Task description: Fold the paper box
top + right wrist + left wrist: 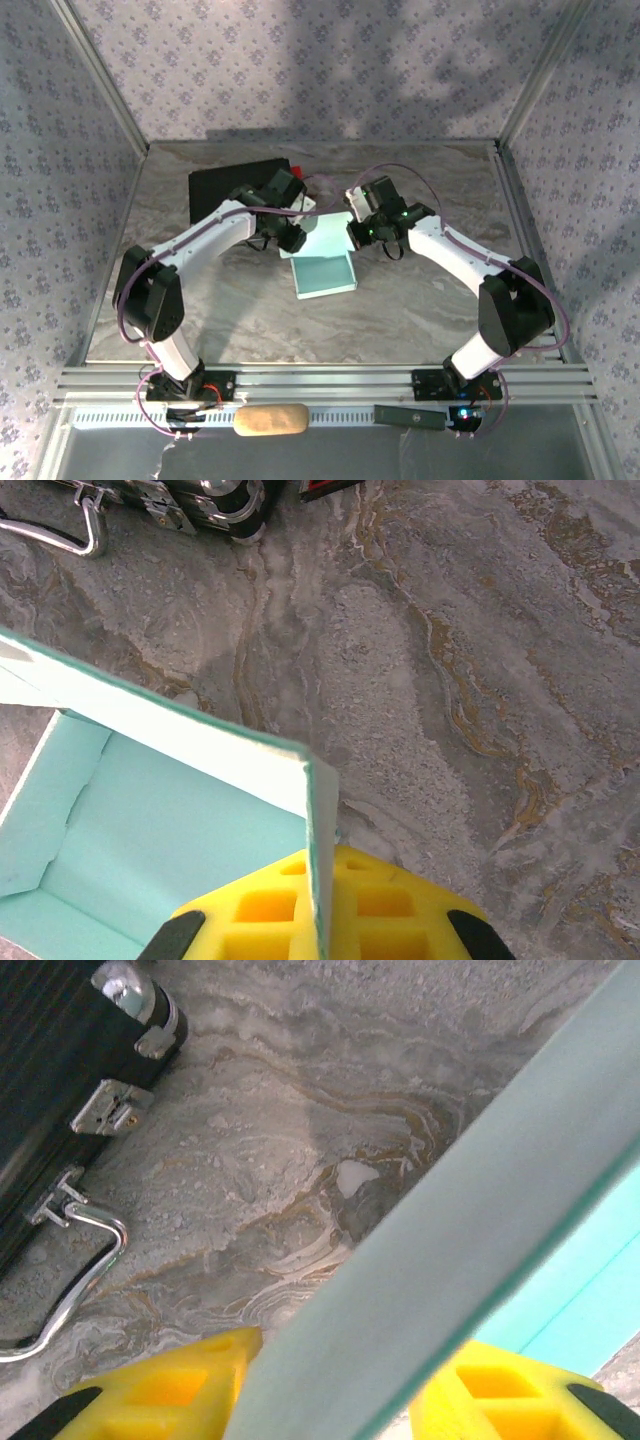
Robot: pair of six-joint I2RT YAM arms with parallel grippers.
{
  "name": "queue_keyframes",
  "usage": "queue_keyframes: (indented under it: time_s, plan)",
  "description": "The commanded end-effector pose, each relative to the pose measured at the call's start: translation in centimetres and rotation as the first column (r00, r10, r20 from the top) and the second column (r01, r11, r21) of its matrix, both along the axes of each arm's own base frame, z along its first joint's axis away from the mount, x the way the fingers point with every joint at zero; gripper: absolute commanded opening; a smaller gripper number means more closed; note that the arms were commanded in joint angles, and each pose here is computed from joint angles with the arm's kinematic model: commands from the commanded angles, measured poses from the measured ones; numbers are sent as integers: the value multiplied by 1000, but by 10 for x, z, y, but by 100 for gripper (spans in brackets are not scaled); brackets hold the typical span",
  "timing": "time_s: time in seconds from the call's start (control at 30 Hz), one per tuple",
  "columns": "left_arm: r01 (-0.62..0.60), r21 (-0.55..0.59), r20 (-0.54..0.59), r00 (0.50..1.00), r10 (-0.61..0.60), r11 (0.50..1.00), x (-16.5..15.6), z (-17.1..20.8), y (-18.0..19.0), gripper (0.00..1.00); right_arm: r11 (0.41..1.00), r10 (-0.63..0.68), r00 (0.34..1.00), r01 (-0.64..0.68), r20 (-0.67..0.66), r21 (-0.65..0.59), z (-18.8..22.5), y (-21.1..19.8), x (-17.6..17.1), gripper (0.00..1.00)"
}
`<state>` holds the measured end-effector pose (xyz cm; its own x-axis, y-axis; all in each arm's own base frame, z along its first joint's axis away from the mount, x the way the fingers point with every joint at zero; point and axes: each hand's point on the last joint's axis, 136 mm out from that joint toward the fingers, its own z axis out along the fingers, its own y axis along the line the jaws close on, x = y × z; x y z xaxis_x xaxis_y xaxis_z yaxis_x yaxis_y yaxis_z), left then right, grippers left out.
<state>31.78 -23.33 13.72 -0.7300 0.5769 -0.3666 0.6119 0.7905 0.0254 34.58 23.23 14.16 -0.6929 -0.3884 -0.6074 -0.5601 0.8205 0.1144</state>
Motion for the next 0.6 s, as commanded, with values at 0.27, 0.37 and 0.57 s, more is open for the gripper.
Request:
queue_keyframes:
  time_s: [0.27, 0.37, 0.57]
  plan:
    - [41, 42, -36, 999, -40, 998, 3, 0, 14, 32, 1000, -21, 1000, 21, 4, -12, 10, -3, -1, 0]
    - [36, 29, -22, 999, -35, 999, 3, -1, 13, 31, 1000, -18, 1000, 18, 2, -8, 10, -2, -1, 0]
    - [8, 12, -18, 1000, -8, 1000, 10, -1, 8, 20, 1000, -29, 1000, 29, -6, -5, 8, 0, -2, 0]
